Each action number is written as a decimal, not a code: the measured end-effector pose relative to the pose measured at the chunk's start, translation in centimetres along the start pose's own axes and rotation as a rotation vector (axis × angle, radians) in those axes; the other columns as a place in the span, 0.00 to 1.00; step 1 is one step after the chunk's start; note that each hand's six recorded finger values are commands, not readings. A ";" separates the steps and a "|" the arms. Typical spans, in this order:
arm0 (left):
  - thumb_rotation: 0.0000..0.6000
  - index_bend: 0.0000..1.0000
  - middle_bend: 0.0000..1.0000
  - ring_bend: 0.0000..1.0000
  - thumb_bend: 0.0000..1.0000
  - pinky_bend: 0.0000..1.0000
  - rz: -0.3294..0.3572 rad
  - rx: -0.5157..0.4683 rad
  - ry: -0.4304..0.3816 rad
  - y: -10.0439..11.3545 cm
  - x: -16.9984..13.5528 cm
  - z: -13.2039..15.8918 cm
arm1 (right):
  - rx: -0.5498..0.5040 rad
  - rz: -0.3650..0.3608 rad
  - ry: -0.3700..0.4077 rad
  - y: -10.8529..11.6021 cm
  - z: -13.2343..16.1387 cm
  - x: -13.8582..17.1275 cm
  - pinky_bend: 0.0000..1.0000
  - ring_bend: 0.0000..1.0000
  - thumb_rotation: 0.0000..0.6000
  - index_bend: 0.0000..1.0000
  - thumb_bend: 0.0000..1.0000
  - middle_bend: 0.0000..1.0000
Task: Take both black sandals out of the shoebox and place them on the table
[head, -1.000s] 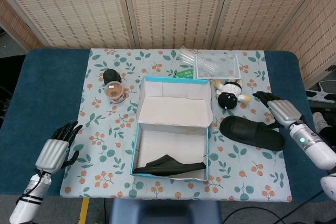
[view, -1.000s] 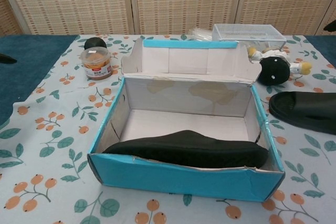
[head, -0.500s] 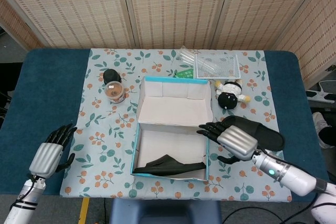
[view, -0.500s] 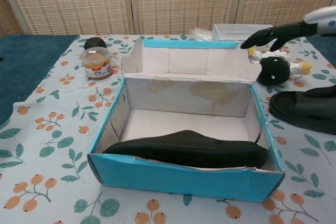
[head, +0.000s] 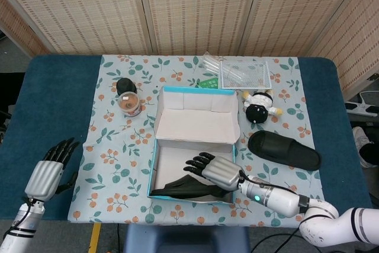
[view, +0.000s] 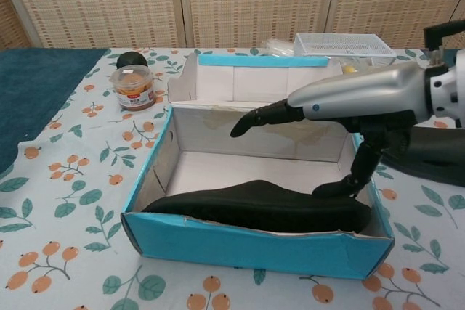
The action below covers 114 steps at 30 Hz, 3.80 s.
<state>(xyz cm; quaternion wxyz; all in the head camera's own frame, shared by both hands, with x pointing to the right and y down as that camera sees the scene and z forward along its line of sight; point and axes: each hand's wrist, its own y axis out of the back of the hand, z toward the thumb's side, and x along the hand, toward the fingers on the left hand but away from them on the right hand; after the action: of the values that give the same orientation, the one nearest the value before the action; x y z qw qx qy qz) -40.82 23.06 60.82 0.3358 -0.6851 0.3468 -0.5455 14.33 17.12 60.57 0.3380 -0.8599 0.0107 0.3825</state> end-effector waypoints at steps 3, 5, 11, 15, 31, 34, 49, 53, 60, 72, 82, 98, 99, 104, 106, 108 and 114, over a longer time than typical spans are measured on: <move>1.00 0.00 0.00 0.00 0.45 0.14 0.003 -0.003 -0.002 0.1 0.0 0.0 | 0.004 0.025 0.004 -0.5 0.5 -0.5 0.00 0.00 1.00 0.00 0.24 0.00; 1.00 0.00 0.00 0.00 0.45 0.14 0.004 -0.005 -0.003 0.2 0.0 0.0 | 0.010 0.044 0.007 -0.9 0.7 -0.8 0.00 0.00 1.00 0.00 0.24 0.00; 1.00 0.00 0.00 0.00 0.45 0.14 0.004 -0.007 -0.004 0.3 0.0 0.0 | 0.025 0.074 -0.002 -1.8 1.0 -1.6 0.00 0.00 1.00 0.00 0.24 0.00; 1.00 0.00 0.00 0.00 0.45 0.14 0.001 -0.005 -0.004 0.2 0.0 0.0 | 0.022 0.080 -0.015 -2.3 1.0 -2.5 0.00 0.00 1.00 0.00 0.24 0.00; 1.00 0.00 0.00 0.00 0.45 0.14 -0.001 -0.008 0.005 0.3 0.1 -0.3 | 0.019 0.093 -0.118 -3.5 0.2 -5.9 0.68 0.49 1.00 0.65 0.24 0.66; 1.00 0.00 0.00 0.00 0.46 0.14 0.001 -0.009 0.005 0.4 0.0 -0.3 | 0.028 0.088 -0.142 -3.6 0.0 -6.2 0.78 0.62 1.00 0.83 0.24 0.79; 1.00 0.00 0.00 0.00 0.45 0.14 -0.006 -0.010 -0.007 0.2 -0.1 0.0 | -0.036 -0.185 -0.091 -1.2 0.7 -5.8 0.86 0.74 1.00 1.00 0.28 0.95; 1.00 0.00 0.00 0.00 0.45 0.14 -0.007 -0.010 -0.007 0.2 -0.2 0.1 | -0.080 -0.243 -0.056 -0.4 0.6 -5.5 0.86 0.74 1.00 1.00 0.28 0.95; 1.00 0.00 0.00 0.00 0.45 0.14 -0.012 -0.019 -0.015 0.1 -0.3 0.3 | -0.062 -0.282 0.002 0.5 0.3 -4.7 0.86 0.74 1.00 1.00 0.28 0.95; 1.00 0.00 0.00 0.00 0.45 0.14 -0.022 -0.038 -0.088 -0.1 -0.9 2.1 | -0.025 -0.422 0.007 1.9 -0.5 -3.0 0.86 0.73 1.00 1.00 0.28 0.95; 1.00 0.00 0.00 0.00 0.45 0.14 -0.017 -0.027 -0.048 0.0 -0.5 0.9 | -0.002 -0.713 -0.023 6.4 -2.2 5.6 0.84 0.73 1.00 1.00 0.28 0.95; 1.00 0.00 0.00 0.00 0.45 0.14 -0.064 -0.017 -0.060 -1.6 0.0 1.8 | 0.237 -0.578 -0.423 -1.9 -9.4 18.7 0.82 0.67 1.00 0.92 0.28 0.95; 1.00 0.00 0.00 0.00 0.45 0.14 -0.066 -0.018 -0.063 -1.7 0.0 1.9 | 0.257 -0.564 -0.436 -2.6 -9.7 18.9 0.82 0.67 1.00 0.91 0.27 0.95; 1.00 0.00 0.00 0.00 0.45 0.14 -0.080 -0.018 -0.069 -2.2 0.2 2.1 | 0.324 -0.470 -0.497 -6.8 -11.2 18.4 0.82 0.65 1.00 0.87 0.27 0.93; 1.00 0.00 0.00 0.00 0.45 0.14 -0.081 -0.016 -0.068 -2.2 0.2 2.1 | 0.324 -0.431 -0.510 -8.2 -11.5 17.8 0.82 0.65 1.00 0.86 0.27 0.92; 1.00 0.00 0.00 0.00 0.45 0.14 -0.080 -0.018 -0.065 -2.2 0.1 2.0 | 0.324 -0.407 -0.514 -9.2 -11.8 17.2 0.82 0.65 1.00 0.85 0.27 0.91; 1.00 0.00 0.00 0.00 0.43 0.14 -0.087 -0.033 -0.064 -2.3 0.0 1.8 | 0.340 -0.348 -0.527 -11.4 -12.5 15.8 0.70 0.41 1.00 0.39 0.27 0.52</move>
<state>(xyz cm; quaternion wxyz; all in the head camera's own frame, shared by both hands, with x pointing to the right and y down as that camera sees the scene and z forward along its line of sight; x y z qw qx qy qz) -38.76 24.40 62.42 0.3114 -0.7220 0.3147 -0.5317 36.74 22.34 62.58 0.5275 -0.6520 -0.1597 0.5207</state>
